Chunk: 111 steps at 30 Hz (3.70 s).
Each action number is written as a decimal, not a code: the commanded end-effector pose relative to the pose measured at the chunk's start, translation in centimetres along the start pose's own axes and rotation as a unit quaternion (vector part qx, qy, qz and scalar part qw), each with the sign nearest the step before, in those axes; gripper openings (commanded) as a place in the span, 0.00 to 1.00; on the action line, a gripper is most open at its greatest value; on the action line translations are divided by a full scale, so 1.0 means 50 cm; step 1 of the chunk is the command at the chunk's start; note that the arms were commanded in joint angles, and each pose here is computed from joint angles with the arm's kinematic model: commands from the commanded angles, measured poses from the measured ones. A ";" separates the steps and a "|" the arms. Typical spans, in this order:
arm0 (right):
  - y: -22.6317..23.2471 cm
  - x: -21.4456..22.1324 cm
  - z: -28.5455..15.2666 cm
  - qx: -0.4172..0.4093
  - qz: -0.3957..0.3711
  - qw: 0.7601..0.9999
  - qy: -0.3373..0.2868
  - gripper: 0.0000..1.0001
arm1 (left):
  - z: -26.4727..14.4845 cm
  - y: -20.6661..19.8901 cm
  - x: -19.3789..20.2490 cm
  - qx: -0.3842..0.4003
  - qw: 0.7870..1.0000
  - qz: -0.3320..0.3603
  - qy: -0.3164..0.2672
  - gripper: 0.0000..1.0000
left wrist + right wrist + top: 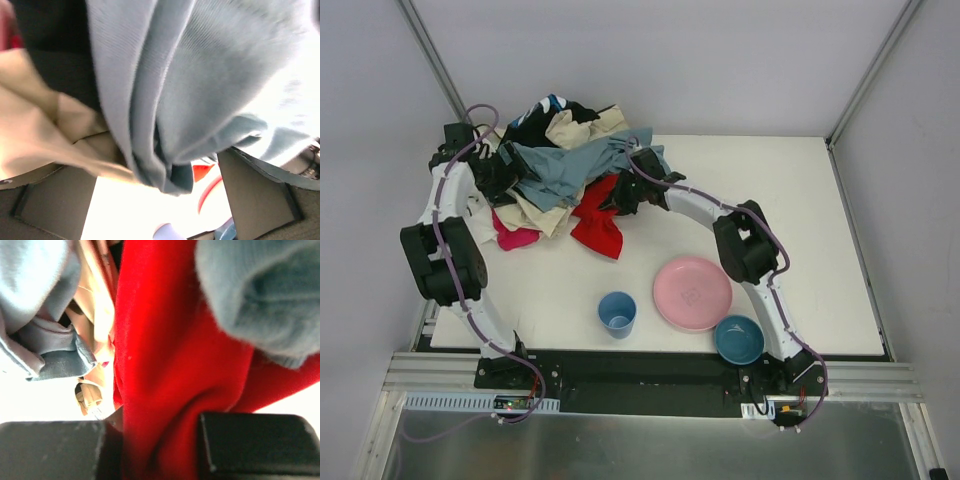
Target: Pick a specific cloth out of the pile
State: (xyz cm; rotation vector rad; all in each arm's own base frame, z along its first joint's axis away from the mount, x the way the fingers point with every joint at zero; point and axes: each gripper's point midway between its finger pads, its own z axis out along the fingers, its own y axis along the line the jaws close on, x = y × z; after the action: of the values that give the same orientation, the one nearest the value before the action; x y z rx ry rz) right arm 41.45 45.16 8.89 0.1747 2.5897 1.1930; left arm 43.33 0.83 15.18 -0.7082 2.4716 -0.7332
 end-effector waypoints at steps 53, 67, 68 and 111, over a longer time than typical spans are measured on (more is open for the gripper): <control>-0.143 0.074 -0.014 -0.060 0.052 0.994 0.073 0.01 | 0.246 -0.280 0.241 0.043 0.969 0.215 0.117 0.00; -0.136 0.052 -0.049 -0.071 0.047 0.994 0.064 0.01 | 0.268 -0.178 0.136 -0.035 0.982 0.174 0.067 0.00; -0.135 0.047 -0.054 -0.072 0.046 0.994 0.062 0.01 | 0.269 -0.170 0.128 -0.036 0.983 0.169 0.065 0.00; -0.216 -0.161 -0.381 -0.064 0.043 0.994 -0.078 0.01 | 0.210 0.073 0.049 -0.146 0.987 0.056 0.038 0.00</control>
State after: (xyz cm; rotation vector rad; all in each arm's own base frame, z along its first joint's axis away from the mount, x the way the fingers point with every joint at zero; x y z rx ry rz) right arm 41.79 24.97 8.79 0.3845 2.5341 1.3413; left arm 47.53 -5.50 4.87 -0.5450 2.6766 -0.5160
